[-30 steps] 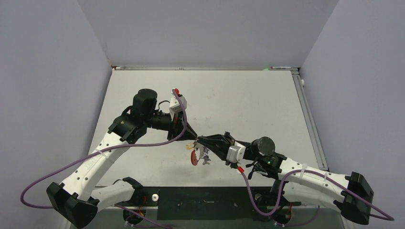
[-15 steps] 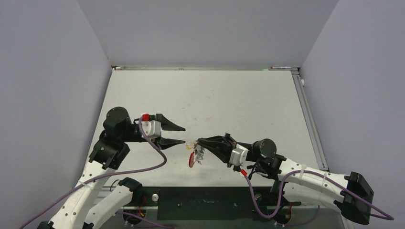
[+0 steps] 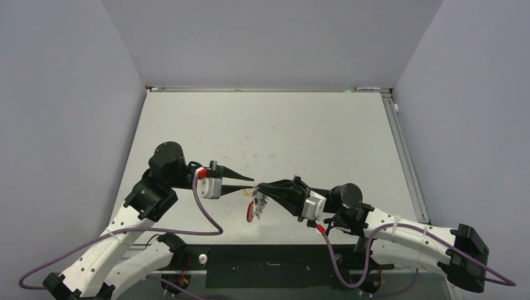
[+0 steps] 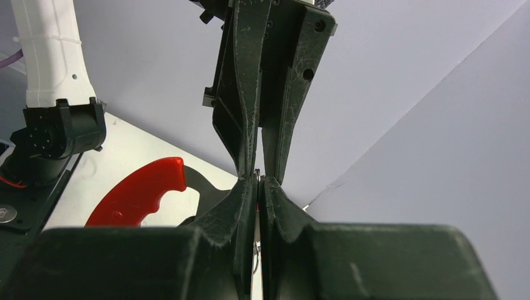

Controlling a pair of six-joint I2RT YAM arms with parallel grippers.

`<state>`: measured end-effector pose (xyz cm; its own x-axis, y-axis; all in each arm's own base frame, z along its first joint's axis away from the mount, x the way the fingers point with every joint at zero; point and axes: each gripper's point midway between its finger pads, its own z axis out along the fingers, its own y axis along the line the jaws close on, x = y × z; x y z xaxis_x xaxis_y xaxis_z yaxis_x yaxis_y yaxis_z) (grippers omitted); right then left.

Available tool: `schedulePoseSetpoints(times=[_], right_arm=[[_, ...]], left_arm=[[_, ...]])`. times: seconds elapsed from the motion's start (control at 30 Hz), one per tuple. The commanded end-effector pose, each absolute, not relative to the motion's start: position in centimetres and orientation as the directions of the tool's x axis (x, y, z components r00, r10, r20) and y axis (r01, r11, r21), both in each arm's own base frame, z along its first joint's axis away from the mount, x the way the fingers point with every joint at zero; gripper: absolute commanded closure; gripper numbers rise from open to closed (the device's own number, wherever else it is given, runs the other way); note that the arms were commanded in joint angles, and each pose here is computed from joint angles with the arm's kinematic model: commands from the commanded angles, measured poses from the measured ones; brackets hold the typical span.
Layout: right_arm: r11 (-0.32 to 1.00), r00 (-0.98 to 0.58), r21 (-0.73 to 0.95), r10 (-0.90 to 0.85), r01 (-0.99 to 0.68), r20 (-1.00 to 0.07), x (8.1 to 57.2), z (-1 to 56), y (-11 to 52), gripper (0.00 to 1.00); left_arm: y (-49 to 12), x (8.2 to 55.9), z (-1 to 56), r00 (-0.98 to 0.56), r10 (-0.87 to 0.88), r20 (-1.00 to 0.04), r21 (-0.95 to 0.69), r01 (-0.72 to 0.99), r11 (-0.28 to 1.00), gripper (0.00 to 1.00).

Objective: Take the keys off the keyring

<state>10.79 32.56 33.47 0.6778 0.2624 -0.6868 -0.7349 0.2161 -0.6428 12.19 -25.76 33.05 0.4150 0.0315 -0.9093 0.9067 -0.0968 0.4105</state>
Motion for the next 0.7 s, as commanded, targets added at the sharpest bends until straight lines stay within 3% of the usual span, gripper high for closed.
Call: schedulePoseSetpoints(times=[0.0, 0.47, 0.67], right_arm=[[0.249, 0.706, -0.666, 0.346, -0.704, -0.617, 9.54, 36.28, 32.06, 0.95], [0.247, 0.708, -0.667, 0.338, -0.702, -0.62, 9.71, 36.02, 32.31, 0.95], [0.251, 0.707, -0.664, 0.327, -0.704, -0.626, 9.93, 35.86, 32.38, 0.95]], left_arm=[[-26.0, 12.14, 33.54, 0.456, 0.018, -0.89, 0.452, 0.886, -0.102, 0.83], [-26.68, 11.56, 33.76, 0.448, 0.005, -0.894, 0.444, 0.888, -0.122, 0.83], [-26.9, 11.64, 34.24, 0.425, 0.001, -0.905, 0.422, 0.899, -0.12, 0.95]])
